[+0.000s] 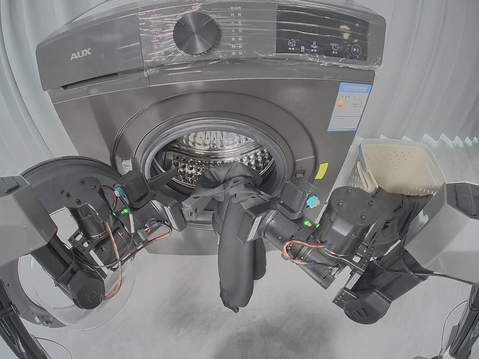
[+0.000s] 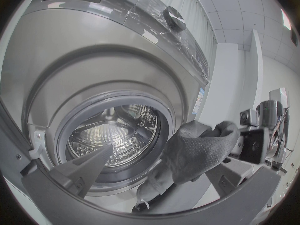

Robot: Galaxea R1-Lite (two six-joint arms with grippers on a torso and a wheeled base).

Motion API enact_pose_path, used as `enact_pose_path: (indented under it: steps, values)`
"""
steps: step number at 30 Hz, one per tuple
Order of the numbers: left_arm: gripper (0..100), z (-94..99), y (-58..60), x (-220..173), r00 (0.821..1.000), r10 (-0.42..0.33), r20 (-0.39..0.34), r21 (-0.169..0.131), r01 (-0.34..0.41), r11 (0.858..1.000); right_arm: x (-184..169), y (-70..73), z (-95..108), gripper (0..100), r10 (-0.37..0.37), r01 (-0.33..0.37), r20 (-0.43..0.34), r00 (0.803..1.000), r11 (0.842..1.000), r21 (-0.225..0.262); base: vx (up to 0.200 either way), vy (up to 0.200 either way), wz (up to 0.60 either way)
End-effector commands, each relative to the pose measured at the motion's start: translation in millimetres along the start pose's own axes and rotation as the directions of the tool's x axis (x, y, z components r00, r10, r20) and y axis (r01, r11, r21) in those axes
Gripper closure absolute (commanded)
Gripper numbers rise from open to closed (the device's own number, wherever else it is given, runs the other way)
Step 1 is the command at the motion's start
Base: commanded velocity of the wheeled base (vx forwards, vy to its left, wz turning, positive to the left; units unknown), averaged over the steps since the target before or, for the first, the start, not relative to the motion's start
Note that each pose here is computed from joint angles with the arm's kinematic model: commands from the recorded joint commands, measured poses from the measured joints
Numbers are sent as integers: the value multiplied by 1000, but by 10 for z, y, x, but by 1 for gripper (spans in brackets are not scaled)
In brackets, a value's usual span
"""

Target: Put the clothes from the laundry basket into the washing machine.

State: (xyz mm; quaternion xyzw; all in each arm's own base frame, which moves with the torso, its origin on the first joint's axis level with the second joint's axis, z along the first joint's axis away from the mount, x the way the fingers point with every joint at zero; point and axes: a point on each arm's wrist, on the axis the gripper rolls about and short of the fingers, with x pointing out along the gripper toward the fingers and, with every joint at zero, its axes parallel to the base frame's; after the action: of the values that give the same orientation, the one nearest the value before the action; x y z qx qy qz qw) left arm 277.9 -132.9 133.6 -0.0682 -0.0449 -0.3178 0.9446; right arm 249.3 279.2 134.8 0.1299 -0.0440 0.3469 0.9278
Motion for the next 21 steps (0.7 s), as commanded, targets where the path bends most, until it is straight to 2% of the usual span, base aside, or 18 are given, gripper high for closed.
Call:
enact_pose_path:
  steps: [1, 4, 10, 15, 21]
  values:
    - [0, -102, 79, 12, 999, 22, -32, -5, -22, 1000, -64, 2, 177, 100, 1, -1, 37, 999, 1000, 4, 0, 0, 0]
    - [0, -139, 99, -7, 998, 29, -48, -7, -29, 1000, -71, 7, 206, 100, 3, -3, 45, 999, 1000, 6, 0, 0, 0]
    - [0, -332, 200, -17, 992, 52, -115, -17, -54, 998, -87, 22, 271, 100, 7, -8, 62, 998, 1000, 16, 0, 0, 0]
    - [0, -428, 229, -11, 988, 55, -146, -20, -58, 998, -102, 46, 320, 100, 14, -16, 75, 997, 1000, 20, 0, 0, 0]
    - [0, -665, 237, -46, 971, 60, -231, -32, -69, 997, -154, 97, 456, 100, 29, -32, 107, 994, 999, 33, 0, 0, 0]
